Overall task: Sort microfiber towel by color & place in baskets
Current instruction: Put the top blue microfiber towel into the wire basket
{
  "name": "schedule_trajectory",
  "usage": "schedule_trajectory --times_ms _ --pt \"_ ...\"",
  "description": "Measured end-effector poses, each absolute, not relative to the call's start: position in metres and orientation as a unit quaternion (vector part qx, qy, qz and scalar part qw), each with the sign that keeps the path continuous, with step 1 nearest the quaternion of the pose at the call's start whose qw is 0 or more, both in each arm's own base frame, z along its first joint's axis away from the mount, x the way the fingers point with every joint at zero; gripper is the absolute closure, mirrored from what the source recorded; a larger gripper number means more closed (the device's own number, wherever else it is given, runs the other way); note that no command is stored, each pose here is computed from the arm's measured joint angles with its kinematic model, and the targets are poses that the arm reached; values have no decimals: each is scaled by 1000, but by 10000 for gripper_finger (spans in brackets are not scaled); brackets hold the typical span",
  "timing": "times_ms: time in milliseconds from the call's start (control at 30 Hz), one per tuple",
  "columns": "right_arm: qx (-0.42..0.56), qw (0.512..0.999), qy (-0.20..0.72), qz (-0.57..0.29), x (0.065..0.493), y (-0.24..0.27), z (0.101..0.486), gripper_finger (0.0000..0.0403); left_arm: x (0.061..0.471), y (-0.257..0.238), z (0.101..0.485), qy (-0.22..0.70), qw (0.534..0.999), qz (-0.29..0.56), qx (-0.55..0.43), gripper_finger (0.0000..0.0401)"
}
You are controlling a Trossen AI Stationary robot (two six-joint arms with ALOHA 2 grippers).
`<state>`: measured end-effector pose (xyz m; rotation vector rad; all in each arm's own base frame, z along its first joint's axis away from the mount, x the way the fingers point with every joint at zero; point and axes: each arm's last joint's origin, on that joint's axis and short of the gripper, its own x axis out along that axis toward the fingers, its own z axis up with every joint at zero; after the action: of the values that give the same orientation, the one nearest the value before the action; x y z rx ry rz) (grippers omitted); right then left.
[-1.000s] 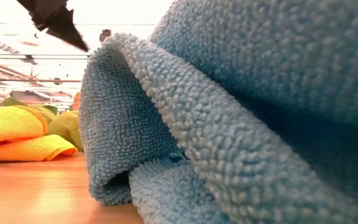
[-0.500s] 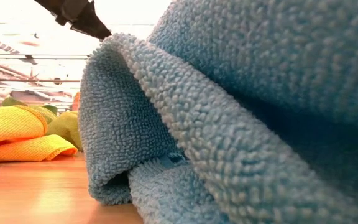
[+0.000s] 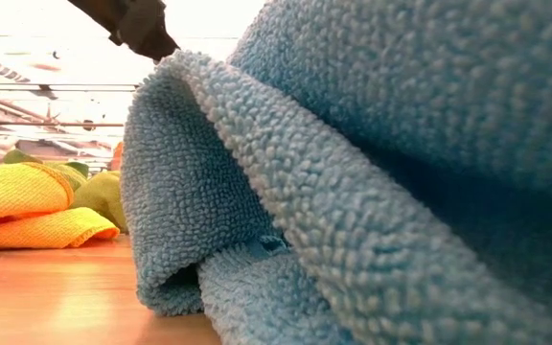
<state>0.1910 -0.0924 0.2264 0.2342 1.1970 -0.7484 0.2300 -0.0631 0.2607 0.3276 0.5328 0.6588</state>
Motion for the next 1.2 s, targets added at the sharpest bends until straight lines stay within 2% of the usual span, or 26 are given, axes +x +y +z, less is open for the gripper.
schedule_trajectory --times_ms 300,400,633,800,933,1067,1200 --pt "147 683 580 -419 189 -131 200 119 242 -49 265 258 914 278 146 388" --pt "145 665 588 -438 186 -138 196 118 243 -45 265 260 912 284 143 388" --pt "138 672 570 -452 183 -135 205 128 244 -40 265 268 913 273 141 388" --pt "109 638 570 -507 176 -135 208 129 245 -39 266 265 915 273 137 388" --pt "144 624 585 -498 174 -144 199 129 245 -40 265 268 919 257 132 388" --pt "148 603 604 -500 174 -149 189 147 246 -41 265 269 926 238 113 388" --pt "156 569 635 -498 171 -153 178 215 246 -42 264 270 930 228 105 388"
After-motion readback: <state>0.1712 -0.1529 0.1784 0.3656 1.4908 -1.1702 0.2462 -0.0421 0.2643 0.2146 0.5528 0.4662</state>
